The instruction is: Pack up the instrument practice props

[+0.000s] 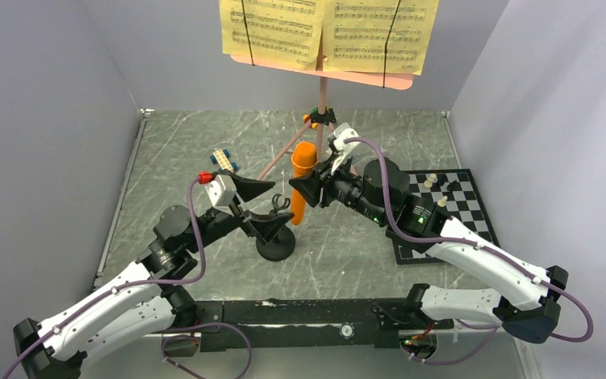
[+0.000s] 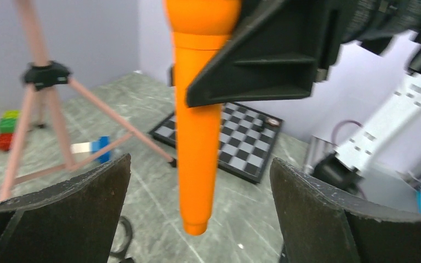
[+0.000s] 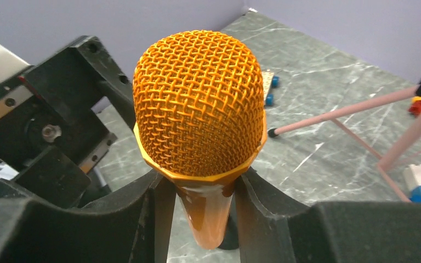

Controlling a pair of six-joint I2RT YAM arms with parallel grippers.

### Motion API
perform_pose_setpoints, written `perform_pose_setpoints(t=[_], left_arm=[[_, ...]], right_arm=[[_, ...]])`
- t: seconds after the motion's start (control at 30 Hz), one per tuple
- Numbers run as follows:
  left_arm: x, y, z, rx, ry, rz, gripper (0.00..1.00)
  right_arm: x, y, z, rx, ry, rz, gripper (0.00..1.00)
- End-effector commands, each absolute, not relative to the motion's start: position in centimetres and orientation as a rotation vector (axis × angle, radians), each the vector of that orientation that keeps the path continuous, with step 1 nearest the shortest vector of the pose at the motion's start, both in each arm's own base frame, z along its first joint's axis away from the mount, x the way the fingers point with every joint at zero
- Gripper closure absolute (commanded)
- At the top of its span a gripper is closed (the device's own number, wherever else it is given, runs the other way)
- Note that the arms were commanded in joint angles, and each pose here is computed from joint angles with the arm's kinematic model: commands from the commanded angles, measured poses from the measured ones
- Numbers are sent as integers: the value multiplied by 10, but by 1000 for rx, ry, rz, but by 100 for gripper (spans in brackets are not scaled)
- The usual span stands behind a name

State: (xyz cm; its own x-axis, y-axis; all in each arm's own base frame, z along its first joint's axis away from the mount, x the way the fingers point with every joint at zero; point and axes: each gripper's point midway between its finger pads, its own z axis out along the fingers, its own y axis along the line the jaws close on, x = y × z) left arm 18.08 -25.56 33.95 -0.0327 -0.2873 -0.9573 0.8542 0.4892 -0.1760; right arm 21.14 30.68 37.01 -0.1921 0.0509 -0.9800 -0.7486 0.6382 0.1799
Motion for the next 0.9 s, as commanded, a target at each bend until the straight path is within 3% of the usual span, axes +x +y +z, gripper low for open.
perform_pose_setpoints(t=[0.0,0.27,0.5,0.6,0.77,0.87], left_arm=[[141,-274,361,750,1163,-1200,1],[148,-280,353,757,1202,-1200,1],[149,-283,347,767,1231,-1198,22],[149,-280,345,759,1227,-1190,42],[164,-269,343,673,1268,-1106,99],[175,-258,341,601,1312,-1040,100]], right_arm=[[190,317,388,-627,1618,983,100],[173,333,397,-660,1594,1170,100],[162,343,404,-675,1560,1272,100],[162,343,407,-677,1552,1275,100],[163,344,406,-680,1558,1272,100],[166,346,404,-680,1577,1260,44]])
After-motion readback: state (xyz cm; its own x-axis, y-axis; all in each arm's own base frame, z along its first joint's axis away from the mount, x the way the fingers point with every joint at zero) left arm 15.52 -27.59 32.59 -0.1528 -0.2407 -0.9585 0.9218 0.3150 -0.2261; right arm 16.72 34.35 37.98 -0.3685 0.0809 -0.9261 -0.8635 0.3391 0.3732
